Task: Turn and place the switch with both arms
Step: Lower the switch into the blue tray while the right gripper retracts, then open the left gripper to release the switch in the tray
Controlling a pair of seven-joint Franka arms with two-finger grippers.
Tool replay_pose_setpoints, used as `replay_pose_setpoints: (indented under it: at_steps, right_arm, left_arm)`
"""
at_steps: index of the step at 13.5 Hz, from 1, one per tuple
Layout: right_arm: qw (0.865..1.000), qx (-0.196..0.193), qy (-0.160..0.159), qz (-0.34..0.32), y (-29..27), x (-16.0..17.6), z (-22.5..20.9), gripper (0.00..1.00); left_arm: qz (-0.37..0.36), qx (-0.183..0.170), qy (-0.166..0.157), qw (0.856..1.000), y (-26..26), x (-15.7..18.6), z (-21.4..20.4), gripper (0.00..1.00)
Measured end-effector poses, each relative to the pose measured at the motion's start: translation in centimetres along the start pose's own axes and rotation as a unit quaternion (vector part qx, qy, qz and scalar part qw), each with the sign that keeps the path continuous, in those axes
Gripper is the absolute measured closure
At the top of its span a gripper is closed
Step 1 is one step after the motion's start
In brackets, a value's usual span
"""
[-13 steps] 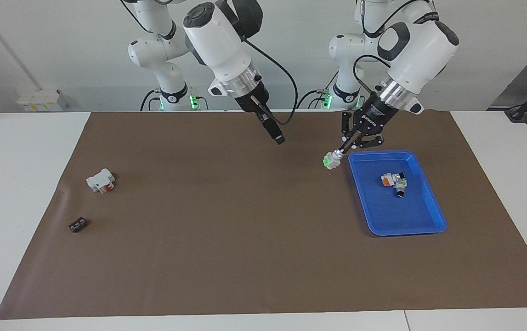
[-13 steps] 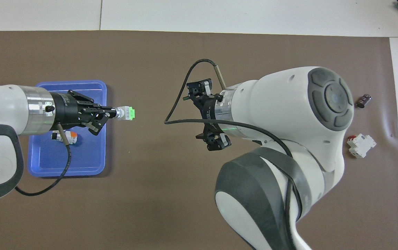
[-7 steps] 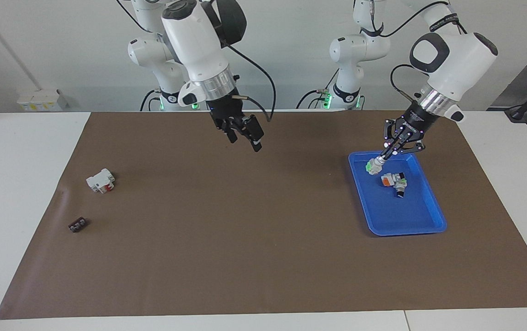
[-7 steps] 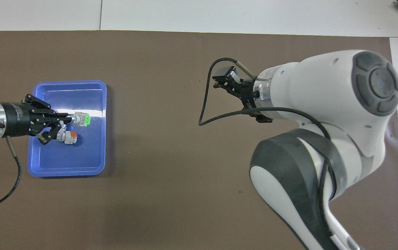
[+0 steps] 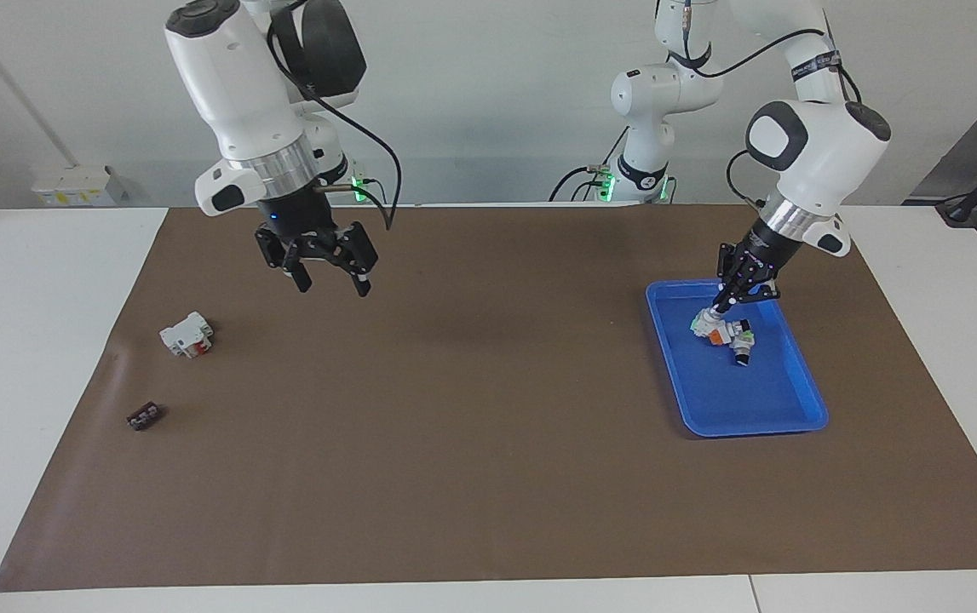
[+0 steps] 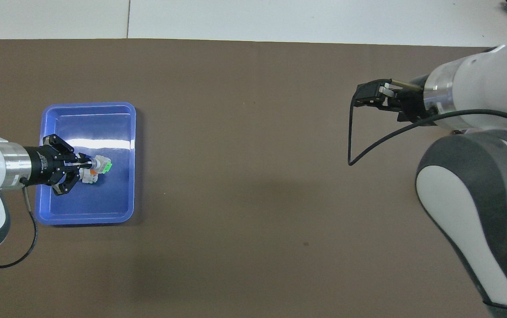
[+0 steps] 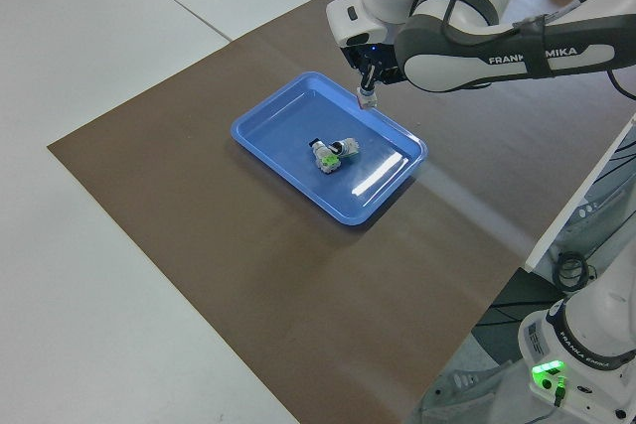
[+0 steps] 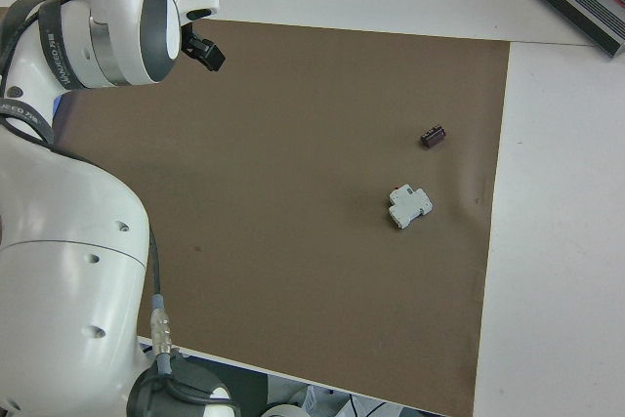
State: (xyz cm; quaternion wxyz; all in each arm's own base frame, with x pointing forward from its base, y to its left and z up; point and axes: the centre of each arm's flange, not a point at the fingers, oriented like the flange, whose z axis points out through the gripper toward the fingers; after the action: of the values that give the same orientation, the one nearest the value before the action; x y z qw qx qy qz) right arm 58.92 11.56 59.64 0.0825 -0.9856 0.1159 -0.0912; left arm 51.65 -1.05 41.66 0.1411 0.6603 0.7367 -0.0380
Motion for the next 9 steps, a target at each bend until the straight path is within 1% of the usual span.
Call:
replay_pose_setpoints:
  at_steps: [2,3,5,7,9]
  right_arm:
    - [0.999,-0.034,-0.008,-0.027,4.1,0.7,-1.4,0.0]
    - [0.998,-0.045,-0.017,-0.038,6.2,0.9,-1.9,0.0]
    - [0.996,-0.054,-0.042,-0.06,9.1,0.8,-2.6,0.0]
    - [0.994,-0.061,-0.071,-0.062,10.7,0.0,-3.5,0.0]
    - [0.991,-0.067,-0.105,-0.059,11.2,-1.8,-4.8,0.0]
  left_arm:
    - [0.046,0.012,0.011,0.999,0.0,0.3,1.5,0.9]
    - [0.071,0.017,0.016,0.997,0.0,0.4,2.0,0.9]
    - [0.121,0.024,0.023,0.992,0.0,0.5,2.4,0.9]
    - [0.17,0.024,0.026,0.985,0.1,0.5,2.3,0.89]
    - [0.219,0.017,0.034,0.975,0.9,0.1,1.3,0.71]
